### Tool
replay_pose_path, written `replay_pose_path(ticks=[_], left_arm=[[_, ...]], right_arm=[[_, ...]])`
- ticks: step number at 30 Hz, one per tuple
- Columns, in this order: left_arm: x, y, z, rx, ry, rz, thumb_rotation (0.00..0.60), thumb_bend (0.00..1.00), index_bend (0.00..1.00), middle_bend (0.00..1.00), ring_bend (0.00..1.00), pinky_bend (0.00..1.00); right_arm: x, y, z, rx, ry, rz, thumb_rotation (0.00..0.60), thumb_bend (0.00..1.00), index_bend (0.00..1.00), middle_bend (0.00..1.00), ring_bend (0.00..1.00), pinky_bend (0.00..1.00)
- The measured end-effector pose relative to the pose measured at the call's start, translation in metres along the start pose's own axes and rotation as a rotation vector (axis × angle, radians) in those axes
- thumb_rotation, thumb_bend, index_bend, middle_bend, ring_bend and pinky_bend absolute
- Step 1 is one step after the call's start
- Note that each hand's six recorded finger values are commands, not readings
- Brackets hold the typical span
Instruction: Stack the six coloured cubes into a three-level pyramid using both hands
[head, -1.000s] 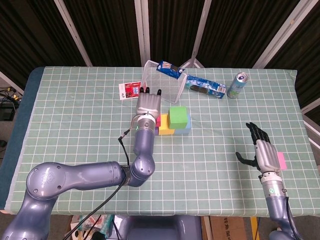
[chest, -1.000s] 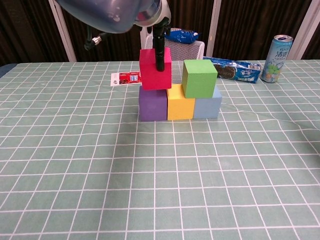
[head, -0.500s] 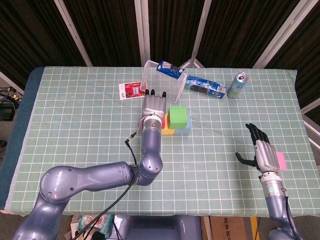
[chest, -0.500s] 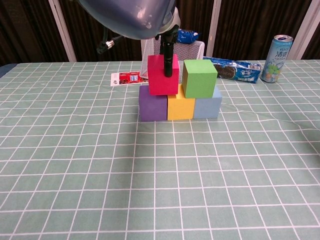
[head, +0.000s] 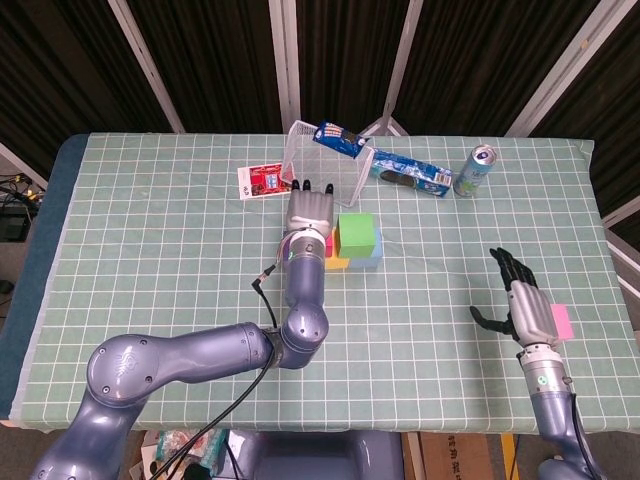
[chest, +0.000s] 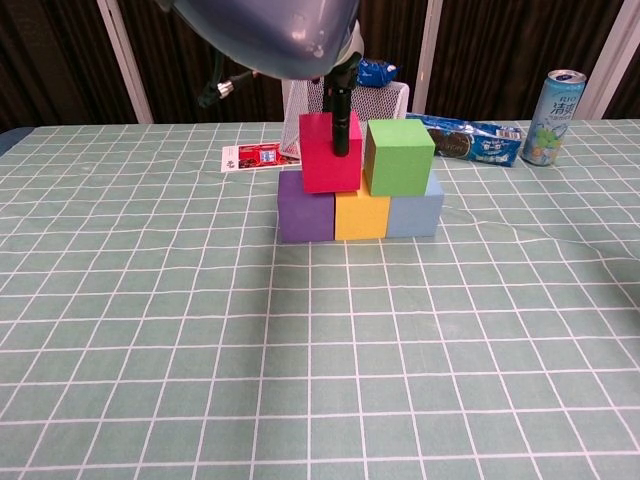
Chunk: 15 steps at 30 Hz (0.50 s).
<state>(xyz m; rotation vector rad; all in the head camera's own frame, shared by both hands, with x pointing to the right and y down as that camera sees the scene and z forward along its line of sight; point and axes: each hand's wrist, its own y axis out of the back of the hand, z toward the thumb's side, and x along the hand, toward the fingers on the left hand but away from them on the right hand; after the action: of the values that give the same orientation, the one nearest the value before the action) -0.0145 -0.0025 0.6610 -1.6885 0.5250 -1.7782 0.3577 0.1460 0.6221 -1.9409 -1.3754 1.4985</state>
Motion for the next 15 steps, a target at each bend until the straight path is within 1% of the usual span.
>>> replay_pose_path(ticks=[15], left_arm=[[0.0039, -0.0035, 0.0038, -0.006, 0.005, -0.004, 0.600, 0.25, 0.00, 0.39, 0.05, 0.05]], right_arm=[[-0.0011, -0.0022, -0.0025, -0.001, -0.009, 0.009, 0.600, 0.32, 0.00, 0.00, 0.00, 0.00]])
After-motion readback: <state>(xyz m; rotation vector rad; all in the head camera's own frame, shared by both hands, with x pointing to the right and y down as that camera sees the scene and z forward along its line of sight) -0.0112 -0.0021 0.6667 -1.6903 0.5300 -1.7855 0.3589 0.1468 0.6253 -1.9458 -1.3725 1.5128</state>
